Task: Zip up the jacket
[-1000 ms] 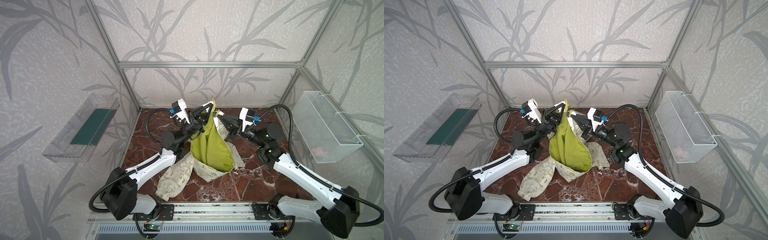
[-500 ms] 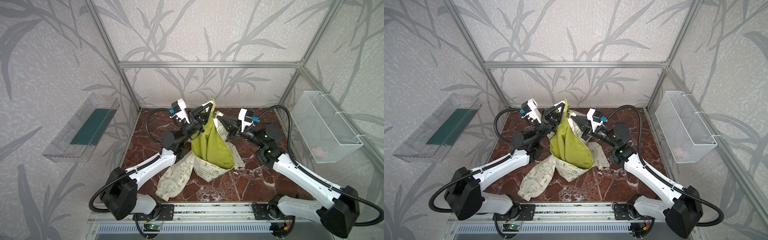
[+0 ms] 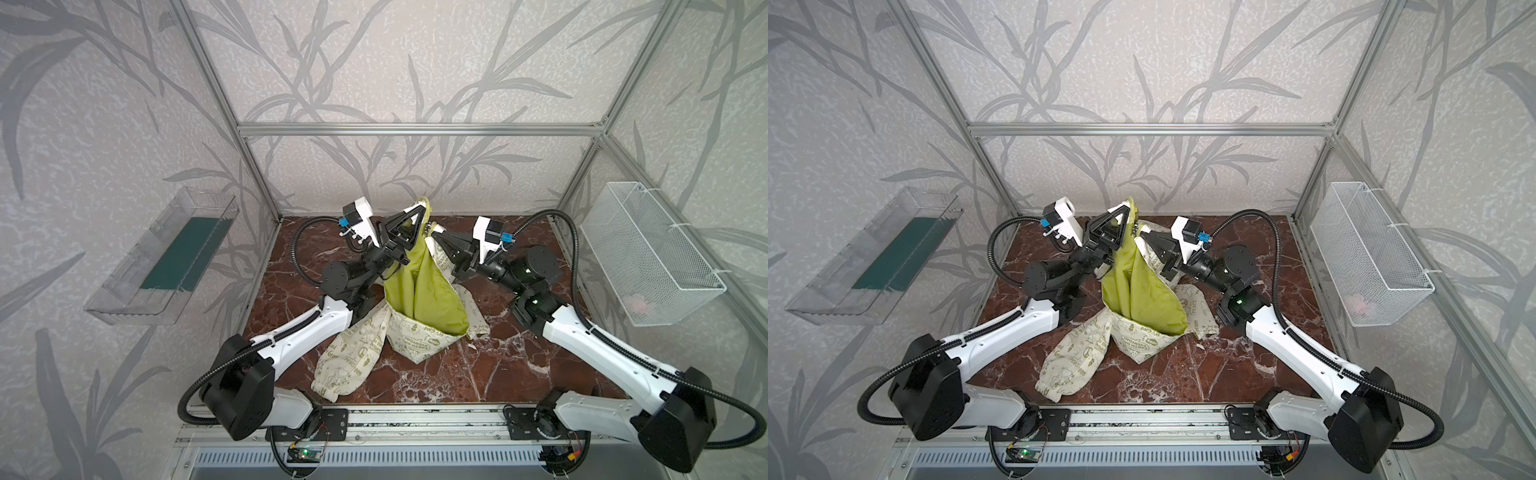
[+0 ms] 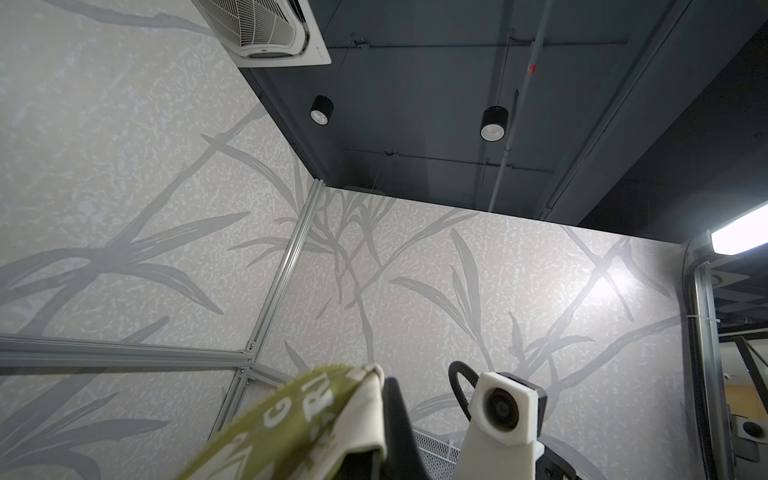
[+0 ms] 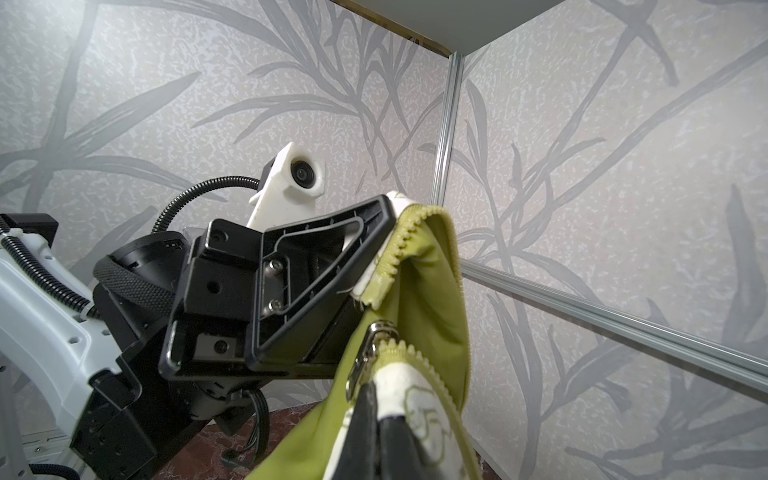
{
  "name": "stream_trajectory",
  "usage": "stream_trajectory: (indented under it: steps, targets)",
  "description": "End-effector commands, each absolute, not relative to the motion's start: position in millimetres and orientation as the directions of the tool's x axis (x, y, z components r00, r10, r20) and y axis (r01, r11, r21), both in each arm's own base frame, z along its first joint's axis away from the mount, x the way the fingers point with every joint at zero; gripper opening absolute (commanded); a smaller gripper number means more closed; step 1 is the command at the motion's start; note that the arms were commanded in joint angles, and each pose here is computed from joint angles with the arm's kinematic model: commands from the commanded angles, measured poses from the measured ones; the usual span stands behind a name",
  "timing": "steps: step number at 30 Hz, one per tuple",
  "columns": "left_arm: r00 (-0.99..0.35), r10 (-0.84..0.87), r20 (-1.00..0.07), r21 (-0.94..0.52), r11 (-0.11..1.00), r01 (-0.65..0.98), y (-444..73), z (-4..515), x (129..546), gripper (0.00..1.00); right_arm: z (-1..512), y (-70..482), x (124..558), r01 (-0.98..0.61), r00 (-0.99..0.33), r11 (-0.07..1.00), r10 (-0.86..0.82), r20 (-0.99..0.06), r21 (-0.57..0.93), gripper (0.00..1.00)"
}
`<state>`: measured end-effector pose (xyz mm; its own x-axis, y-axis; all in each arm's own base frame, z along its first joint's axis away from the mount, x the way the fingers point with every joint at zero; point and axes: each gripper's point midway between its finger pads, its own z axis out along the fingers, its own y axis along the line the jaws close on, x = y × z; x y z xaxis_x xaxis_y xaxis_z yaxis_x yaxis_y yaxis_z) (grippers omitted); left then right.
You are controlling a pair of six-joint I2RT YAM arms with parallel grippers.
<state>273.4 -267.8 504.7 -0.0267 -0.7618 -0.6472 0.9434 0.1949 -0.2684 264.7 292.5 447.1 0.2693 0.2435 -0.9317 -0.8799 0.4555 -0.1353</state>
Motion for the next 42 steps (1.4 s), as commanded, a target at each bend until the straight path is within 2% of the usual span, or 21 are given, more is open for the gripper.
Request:
stream_trajectory:
  steps: [1,42]
  targets:
    - [0.023,-0.807,-0.59,-0.189,0.166,0.968,-253,535,249,0.0,471,285,260,-0.868,0.323,0.471,0.298,-0.898,-0.156,0.0]
    - [0.011,-0.804,-0.595,-0.209,0.168,0.963,-257,527,252,0.0,490,279,248,-0.875,0.341,0.457,0.35,-0.873,-0.158,0.0]
